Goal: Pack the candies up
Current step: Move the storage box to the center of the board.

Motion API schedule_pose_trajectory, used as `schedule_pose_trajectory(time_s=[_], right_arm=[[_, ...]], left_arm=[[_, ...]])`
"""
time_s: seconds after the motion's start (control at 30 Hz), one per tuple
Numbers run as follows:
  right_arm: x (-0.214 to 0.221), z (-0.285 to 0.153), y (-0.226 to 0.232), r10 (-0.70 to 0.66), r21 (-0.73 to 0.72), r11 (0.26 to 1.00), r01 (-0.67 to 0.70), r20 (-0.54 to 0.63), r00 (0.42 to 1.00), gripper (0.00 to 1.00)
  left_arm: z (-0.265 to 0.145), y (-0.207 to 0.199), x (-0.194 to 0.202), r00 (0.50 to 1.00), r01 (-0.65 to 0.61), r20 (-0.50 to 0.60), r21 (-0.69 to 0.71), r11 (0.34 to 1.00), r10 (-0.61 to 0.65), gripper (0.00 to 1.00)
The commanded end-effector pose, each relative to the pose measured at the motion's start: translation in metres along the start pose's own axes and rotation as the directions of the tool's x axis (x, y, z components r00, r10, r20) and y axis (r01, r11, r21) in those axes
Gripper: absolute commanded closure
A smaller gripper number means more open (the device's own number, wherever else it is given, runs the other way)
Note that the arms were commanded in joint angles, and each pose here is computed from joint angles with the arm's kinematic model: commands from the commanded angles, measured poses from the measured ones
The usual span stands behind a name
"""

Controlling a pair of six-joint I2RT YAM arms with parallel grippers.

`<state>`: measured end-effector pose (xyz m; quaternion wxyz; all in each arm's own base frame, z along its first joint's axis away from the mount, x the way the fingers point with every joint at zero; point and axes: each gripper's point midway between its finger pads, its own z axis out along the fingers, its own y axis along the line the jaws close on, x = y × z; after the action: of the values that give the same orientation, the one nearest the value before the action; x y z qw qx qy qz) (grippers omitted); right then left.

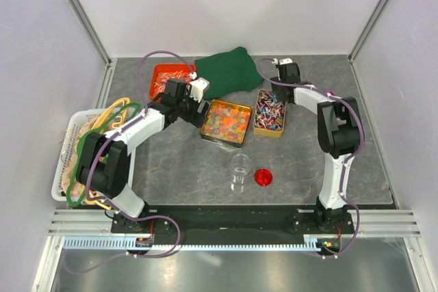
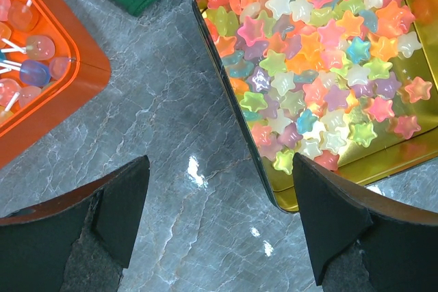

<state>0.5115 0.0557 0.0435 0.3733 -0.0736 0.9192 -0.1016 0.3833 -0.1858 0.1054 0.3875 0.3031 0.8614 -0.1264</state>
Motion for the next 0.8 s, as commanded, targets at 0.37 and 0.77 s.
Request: schedule_pose_trajectory(time_s=[0.37,0.77], right_arm=[[-0.108,0.065,-0.083,0.03,0.308,0.947,-0.091,0.197,0.98,0.25],[-0.164,0.007,-0.077,0.031,0.126,0.989,-0.076,0.328,0.944,0.23]], left_arm=[[-0.011,-0.006,-0.02,0.998,0.003,0.068,0.016,1.0,-0.004,0.09],[-0.011,-0.004,-0.018,0.998,-0.004,0.062,0.007,1.0,0.003,0.09]])
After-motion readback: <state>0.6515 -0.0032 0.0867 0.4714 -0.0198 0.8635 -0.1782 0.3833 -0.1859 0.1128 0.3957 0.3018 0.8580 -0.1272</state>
